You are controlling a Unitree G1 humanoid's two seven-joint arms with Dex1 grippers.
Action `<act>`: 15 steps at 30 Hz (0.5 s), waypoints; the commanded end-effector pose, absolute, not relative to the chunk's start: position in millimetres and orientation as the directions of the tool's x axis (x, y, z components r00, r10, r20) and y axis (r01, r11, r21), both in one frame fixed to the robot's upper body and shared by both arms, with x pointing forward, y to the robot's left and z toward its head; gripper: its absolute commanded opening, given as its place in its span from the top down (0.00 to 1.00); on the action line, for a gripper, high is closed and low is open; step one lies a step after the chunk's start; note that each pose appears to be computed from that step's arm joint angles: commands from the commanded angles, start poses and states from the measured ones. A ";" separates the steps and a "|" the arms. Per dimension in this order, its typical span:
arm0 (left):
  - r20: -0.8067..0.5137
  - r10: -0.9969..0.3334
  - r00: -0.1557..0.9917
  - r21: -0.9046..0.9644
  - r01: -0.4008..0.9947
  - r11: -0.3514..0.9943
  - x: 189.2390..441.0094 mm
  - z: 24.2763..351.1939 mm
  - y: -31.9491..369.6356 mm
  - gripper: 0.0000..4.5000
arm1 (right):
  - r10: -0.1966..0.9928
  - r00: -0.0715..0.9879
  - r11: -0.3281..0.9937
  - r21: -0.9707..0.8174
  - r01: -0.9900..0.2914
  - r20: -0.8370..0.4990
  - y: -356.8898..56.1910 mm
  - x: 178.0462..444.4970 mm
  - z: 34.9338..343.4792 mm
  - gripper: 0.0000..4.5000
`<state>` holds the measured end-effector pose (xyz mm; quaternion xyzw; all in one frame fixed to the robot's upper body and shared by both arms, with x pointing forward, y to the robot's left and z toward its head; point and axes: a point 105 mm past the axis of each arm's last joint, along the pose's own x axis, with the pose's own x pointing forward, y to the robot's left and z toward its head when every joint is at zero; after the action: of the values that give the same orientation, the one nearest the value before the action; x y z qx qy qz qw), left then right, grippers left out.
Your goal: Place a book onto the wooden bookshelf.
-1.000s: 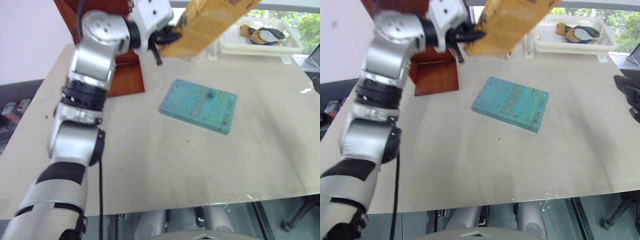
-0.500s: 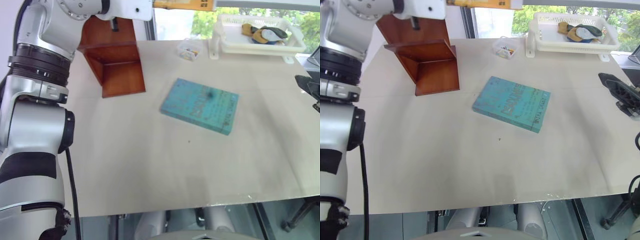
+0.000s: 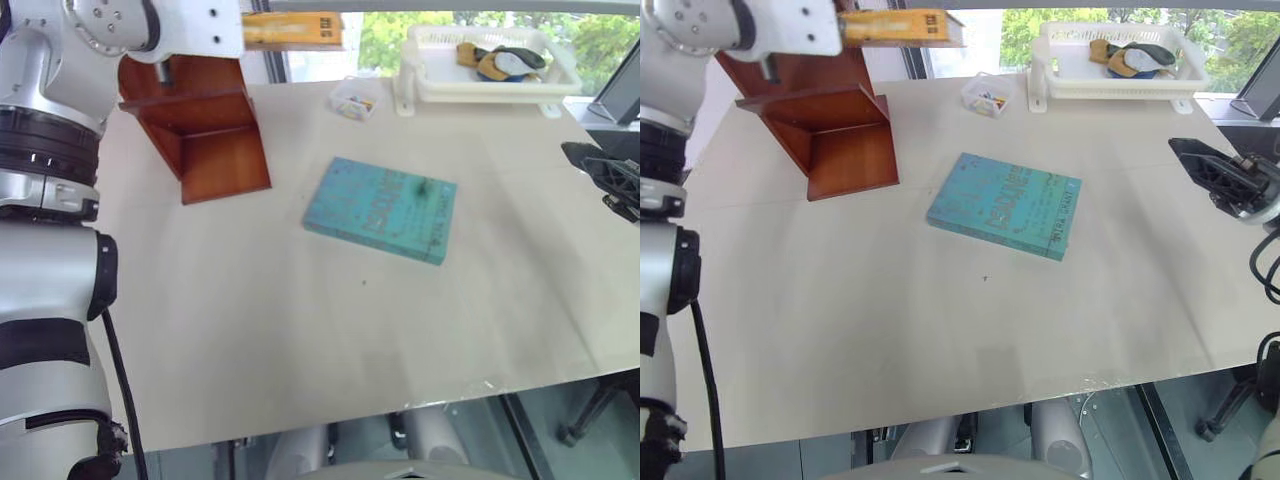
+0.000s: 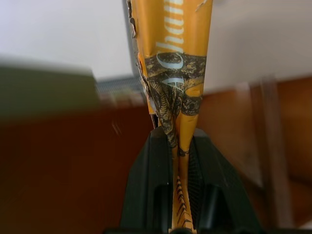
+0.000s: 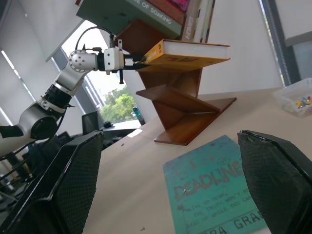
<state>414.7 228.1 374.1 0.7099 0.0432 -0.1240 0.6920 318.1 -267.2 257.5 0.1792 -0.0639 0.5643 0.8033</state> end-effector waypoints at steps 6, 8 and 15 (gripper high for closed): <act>-0.201 -0.146 0.969 0.979 0.204 0.000 400.4 381.3 215.5 1.00 | 0.913 0.261 0.230 0.134 -0.964 0.314 -262.3 311.8 276.7 0.00; -0.203 -0.122 0.972 0.978 0.206 0.015 399.8 380.6 220.6 1.00 | 0.913 0.261 0.228 0.137 -0.964 0.314 -262.0 312.8 276.9 0.00; -0.219 -0.026 0.975 0.975 0.220 0.036 396.1 377.0 250.1 1.00 | 0.922 0.241 0.207 0.140 -0.968 0.303 -254.8 316.1 276.4 0.00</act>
<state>405.2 237.5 358.1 0.6913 0.0837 -0.1196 0.7077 325.6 -254.5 259.3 0.1731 -0.0475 0.5811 0.7938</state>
